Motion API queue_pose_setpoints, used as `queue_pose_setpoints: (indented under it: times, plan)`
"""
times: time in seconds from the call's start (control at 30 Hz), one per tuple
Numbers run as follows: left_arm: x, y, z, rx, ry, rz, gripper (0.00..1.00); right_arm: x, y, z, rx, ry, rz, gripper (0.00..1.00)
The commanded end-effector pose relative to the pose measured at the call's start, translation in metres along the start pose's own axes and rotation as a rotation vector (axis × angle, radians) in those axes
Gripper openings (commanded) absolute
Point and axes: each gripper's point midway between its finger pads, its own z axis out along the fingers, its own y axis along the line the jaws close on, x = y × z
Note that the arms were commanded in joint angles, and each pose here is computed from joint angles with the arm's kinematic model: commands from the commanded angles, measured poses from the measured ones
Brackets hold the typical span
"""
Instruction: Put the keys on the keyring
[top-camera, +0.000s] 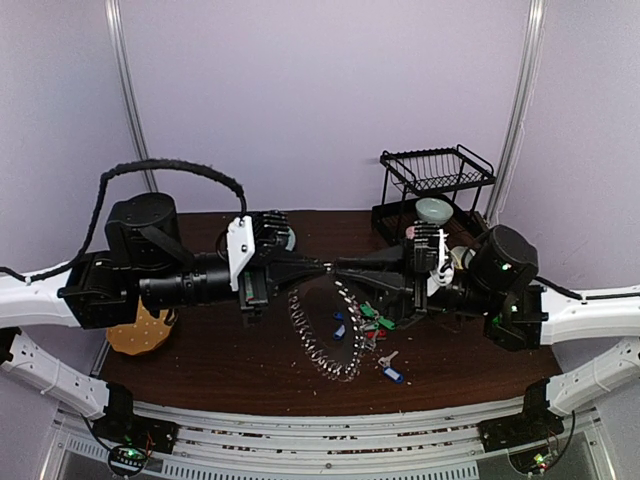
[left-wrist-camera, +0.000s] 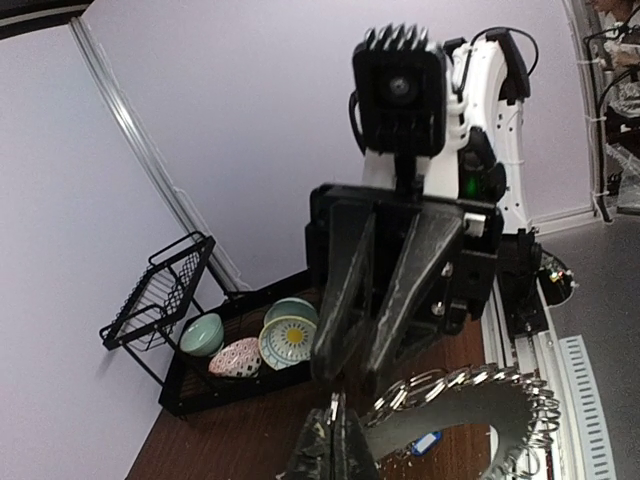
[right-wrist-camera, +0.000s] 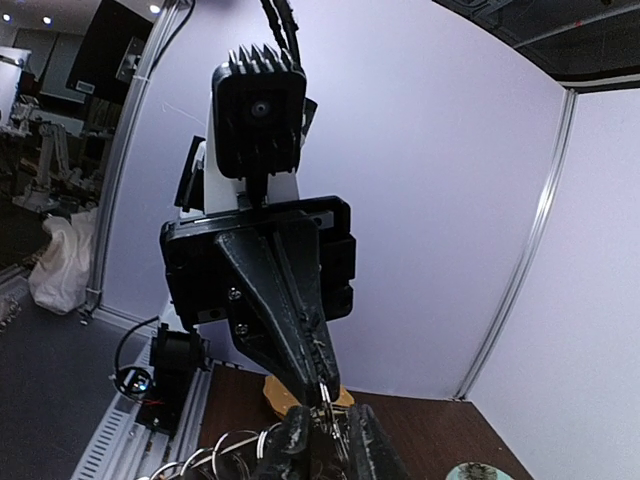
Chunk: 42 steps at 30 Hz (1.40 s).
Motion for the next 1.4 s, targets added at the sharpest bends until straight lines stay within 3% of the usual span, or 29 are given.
queue_pose_setpoints:
  times: [0.0, 0.13, 0.37, 0.6, 0.87, 1.37]
  plan:
    - [0.021, 0.021, -0.003, -0.114, 0.106, 0.054, 0.00, 0.003, -0.020, -0.009, 0.076, 0.122, -0.095, 0.18]
    - [0.034, 0.023, 0.000, -0.131, 0.170, 0.080, 0.00, 0.022, -0.023, -0.008, 0.046, 0.277, -0.174, 0.21]
    - [0.042, 0.024, 0.006, -0.137, 0.221, 0.076, 0.00, 0.032, -0.021, 0.005, -0.036, 0.380, -0.199, 0.22]
    - [0.040, 0.025, 0.006, -0.142, 0.213, 0.042, 0.00, 0.034, -0.002, -0.002, -0.115, 0.370, -0.129, 0.15]
    - [0.038, 0.019, 0.009, -0.113, 0.192, 0.019, 0.00, 0.048, 0.009, -0.004, -0.105, 0.328, 0.069, 0.12]
    - [0.034, 0.007, 0.007, -0.043, 0.160, 0.020, 0.00, 0.067, -0.013, -0.007, -0.009, 0.368, 0.064, 0.10]
